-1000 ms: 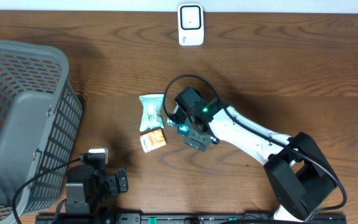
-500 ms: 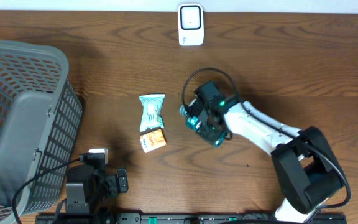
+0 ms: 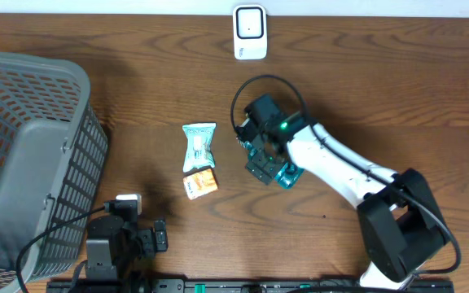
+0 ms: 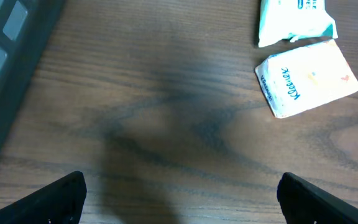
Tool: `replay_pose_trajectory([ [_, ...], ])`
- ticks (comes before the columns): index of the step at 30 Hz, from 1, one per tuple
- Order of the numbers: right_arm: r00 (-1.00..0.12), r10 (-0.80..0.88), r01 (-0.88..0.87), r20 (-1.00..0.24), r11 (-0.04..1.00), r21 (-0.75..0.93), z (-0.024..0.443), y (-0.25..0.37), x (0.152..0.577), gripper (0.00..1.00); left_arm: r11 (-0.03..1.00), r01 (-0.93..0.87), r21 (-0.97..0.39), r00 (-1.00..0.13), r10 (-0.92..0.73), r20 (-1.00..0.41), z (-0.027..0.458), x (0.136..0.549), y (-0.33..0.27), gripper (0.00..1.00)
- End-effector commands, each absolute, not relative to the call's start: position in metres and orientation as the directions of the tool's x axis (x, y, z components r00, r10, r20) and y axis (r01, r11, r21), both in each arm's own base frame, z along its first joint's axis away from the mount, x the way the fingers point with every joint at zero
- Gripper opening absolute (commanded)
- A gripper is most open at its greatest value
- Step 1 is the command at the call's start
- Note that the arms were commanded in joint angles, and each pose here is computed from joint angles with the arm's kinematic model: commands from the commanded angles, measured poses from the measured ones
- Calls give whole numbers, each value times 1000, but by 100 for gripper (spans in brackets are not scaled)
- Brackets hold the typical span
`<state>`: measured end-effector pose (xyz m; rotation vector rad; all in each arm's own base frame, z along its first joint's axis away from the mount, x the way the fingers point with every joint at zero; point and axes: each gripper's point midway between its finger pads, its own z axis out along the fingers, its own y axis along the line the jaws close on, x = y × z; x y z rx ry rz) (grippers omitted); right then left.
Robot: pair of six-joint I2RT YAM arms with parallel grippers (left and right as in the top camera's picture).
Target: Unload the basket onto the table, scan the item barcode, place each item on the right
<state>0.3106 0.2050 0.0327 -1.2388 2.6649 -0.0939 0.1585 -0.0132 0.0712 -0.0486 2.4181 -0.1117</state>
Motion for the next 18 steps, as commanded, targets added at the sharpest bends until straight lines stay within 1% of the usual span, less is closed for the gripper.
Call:
replay_pose_trajectory([
  [1, -675, -737, -708, -36, 660, -250, 2, 177, 303, 84, 996, -9, -93, -745, -69, -664, 74, 159, -12, 97],
  [2, -685, -728, -700, -15, 664, -262, -4, 172, 302, 80, 996, -9, -93, -745, -69, -664, 74, 159, -12, 98],
  [4, -710, -703, -678, 46, 665, -313, -20, 159, 302, 68, 996, -9, -93, -745, -69, -664, 74, 159, -12, 98],
  [7, -732, -675, -667, 94, 680, -304, -40, 155, 295, 59, 996, -9, -93, -745, -69, -664, 74, 159, -12, 98],
  [8, -733, -672, -668, 102, 686, -289, -43, 156, 292, 59, 996, -9, -93, -745, -69, -664, 74, 159, -12, 98],
  [9, -732, -672, -676, 110, 697, -239, -47, 160, 285, 53, 996, -9, -93, -745, -69, -664, 74, 159, -12, 98],
  [11, -741, -664, -671, 99, 726, -150, -47, 172, 276, 46, 996, -9, -93, -745, -69, -664, 74, 159, -12, 98],
  [14, -751, -654, -659, 93, 752, -32, -28, 191, 275, 42, 996, -9, -93, -745, -69, -664, 74, 159, -12, 98],
  [18, -754, -650, -653, 90, 758, 2, 7, 199, 289, 45, 996, -9, -93, -745, -69, -664, 74, 159, -12, 98],
])
